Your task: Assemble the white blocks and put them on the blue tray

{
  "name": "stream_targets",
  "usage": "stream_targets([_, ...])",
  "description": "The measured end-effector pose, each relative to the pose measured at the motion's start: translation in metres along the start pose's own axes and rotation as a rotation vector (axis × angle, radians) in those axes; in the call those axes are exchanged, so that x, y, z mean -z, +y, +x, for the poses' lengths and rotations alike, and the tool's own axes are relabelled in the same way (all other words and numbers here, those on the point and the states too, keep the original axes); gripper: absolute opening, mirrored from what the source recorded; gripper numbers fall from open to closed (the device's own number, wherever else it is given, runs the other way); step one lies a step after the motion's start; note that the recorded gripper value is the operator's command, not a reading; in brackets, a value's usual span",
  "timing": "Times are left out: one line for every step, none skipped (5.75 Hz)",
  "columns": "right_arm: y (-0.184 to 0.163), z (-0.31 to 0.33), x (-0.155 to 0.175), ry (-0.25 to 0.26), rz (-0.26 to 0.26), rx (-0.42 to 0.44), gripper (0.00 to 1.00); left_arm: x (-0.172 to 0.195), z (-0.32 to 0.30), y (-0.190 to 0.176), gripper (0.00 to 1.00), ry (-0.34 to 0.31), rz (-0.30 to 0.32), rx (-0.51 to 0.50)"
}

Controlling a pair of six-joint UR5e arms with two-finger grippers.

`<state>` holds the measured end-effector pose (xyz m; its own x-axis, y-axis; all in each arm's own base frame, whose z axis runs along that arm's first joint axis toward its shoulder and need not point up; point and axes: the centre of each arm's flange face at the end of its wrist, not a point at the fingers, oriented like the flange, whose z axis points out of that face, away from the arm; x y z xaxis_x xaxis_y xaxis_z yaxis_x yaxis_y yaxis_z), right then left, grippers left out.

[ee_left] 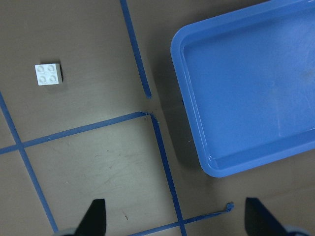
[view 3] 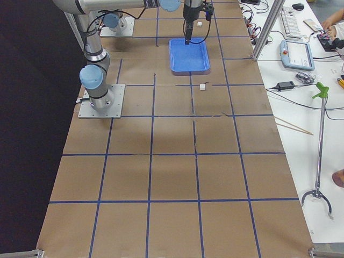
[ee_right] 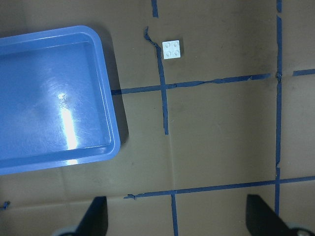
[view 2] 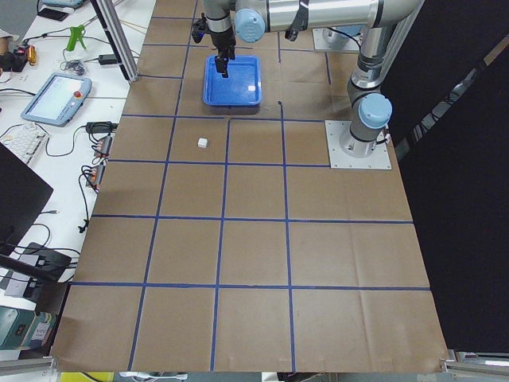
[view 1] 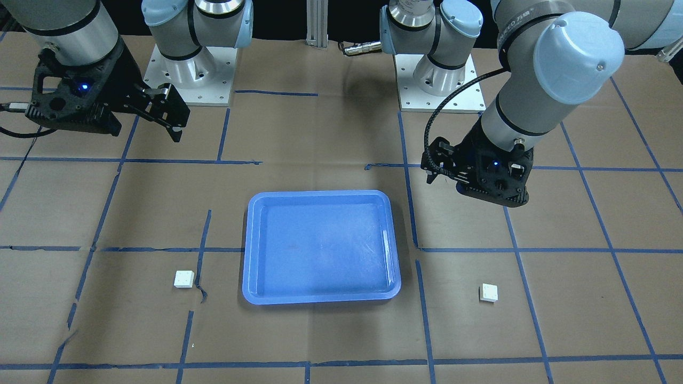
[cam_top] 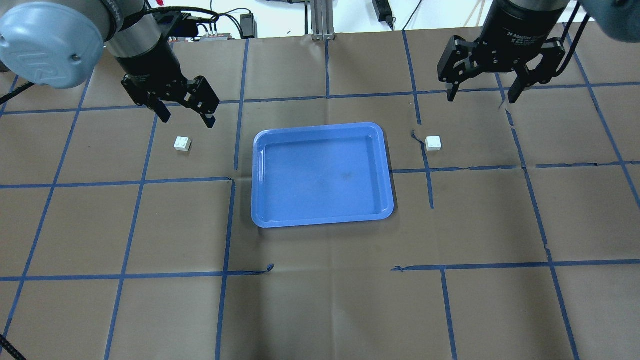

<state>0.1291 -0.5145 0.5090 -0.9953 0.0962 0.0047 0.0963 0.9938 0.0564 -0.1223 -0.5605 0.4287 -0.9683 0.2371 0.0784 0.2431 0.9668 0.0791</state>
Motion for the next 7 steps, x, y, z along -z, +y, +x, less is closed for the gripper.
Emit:
stream_targets([0.0, -0.001, 0.0, 0.0, 0.001, 0.0, 1.0, 0.0, -0.002, 0.0, 0.99, -0.002, 0.003, -0.001])
stream_targets([0.001, -0.002, 0.002, 0.0, 0.004, 0.004, 1.0, -0.002, -0.012, 0.0, 0.99, -0.001, -0.001, -0.012])
stream_targets([0.002, -0.003, 0.004, -0.002, 0.009, 0.013, 1.0, -0.005, -0.027, -0.001, 0.99, 0.003, -0.007, -0.058])
stream_targets([0.004, -0.004, 0.007, -0.005, 0.014, 0.071, 1.0, -0.008, -0.042, -0.002, 0.99, 0.005, -0.006, -0.18])
stream_targets([0.005, -0.005, 0.009, -0.005, 0.022, 0.225, 1.0, -0.014, -0.061, -0.005, 0.99, -0.001, 0.012, -0.374])
stream_targets([0.006, -0.005, 0.011, -0.002, 0.029, 0.411, 1.0, -0.024, -0.075, -0.013, 0.99, -0.009, 0.026, -0.568])
stream_targets([0.005, -0.005, 0.009, 0.002, 0.032, 0.614, 1.0, -0.038, -0.084, -0.023, 0.99, -0.022, 0.03, -0.783])
